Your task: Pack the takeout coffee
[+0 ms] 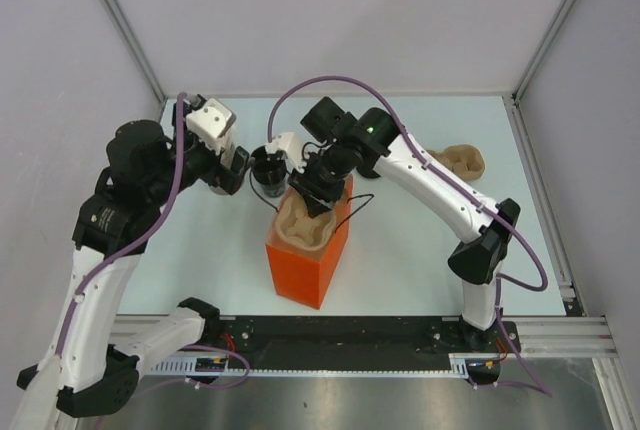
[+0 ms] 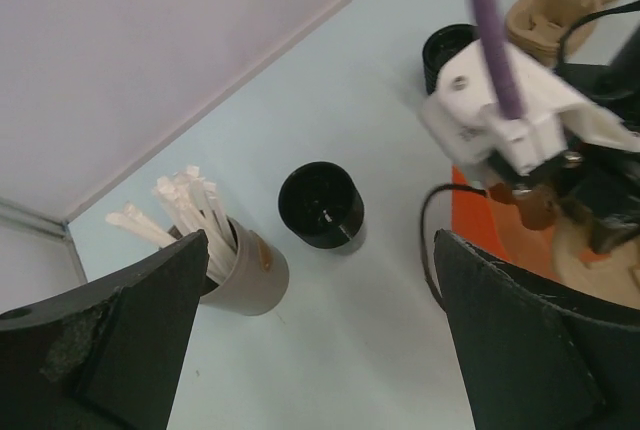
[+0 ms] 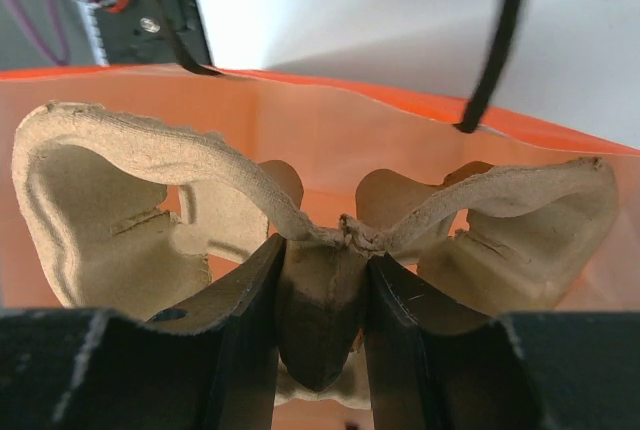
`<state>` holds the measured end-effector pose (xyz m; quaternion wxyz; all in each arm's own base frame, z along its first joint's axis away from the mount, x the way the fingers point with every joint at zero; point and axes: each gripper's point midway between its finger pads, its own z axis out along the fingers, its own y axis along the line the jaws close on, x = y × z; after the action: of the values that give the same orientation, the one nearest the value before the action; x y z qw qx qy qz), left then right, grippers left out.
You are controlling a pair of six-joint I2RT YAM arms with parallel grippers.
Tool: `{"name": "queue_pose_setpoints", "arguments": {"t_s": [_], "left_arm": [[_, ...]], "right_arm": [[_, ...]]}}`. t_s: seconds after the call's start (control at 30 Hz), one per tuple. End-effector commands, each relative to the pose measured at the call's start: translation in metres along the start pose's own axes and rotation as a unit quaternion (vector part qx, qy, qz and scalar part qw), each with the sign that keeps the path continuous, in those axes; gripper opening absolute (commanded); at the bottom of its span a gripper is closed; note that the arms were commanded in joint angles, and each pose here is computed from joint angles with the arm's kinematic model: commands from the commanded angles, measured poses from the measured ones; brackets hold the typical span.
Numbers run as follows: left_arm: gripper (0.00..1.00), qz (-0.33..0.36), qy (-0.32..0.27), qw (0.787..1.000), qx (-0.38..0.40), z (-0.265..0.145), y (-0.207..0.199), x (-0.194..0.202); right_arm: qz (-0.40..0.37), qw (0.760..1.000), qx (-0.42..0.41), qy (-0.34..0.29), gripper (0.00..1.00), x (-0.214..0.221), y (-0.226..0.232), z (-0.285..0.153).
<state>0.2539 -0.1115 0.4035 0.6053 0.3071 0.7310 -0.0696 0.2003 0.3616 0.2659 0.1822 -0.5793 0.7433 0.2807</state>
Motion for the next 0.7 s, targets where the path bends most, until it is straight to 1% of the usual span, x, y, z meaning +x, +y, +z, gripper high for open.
{"name": "queue_pose_setpoints", "arguments": {"t_s": [0.0,0.2,0.6,0.63,0.67], "left_arm": [[1.0,0.006,-0.005,0.998,0.065,-0.004,-0.024,0.004],[1.0,0.005,0.003,0.997,0.079,-0.002,-0.03,0.013],[1.0,-0.001,0.024,0.996,0.092,0.017,-0.036,0.034],[0.98,0.0,0.024,0.995,0.095,0.018,-0.038,0.035],[0.93,0.0,0.024,0.995,0.095,0.02,-0.038,0.035]], "right_arm": [[0.001,0.999,0.033,0.024,0.38,0.007,-0.012,0.012],[-0.003,0.999,0.04,0.033,0.38,0.011,-0.013,0.014],[-0.02,0.998,0.038,0.036,0.4,0.014,0.0,0.012],[-0.018,0.998,0.038,0.038,0.4,0.015,-0.001,0.012],[-0.019,0.998,0.038,0.039,0.4,0.016,-0.001,0.011]]}}
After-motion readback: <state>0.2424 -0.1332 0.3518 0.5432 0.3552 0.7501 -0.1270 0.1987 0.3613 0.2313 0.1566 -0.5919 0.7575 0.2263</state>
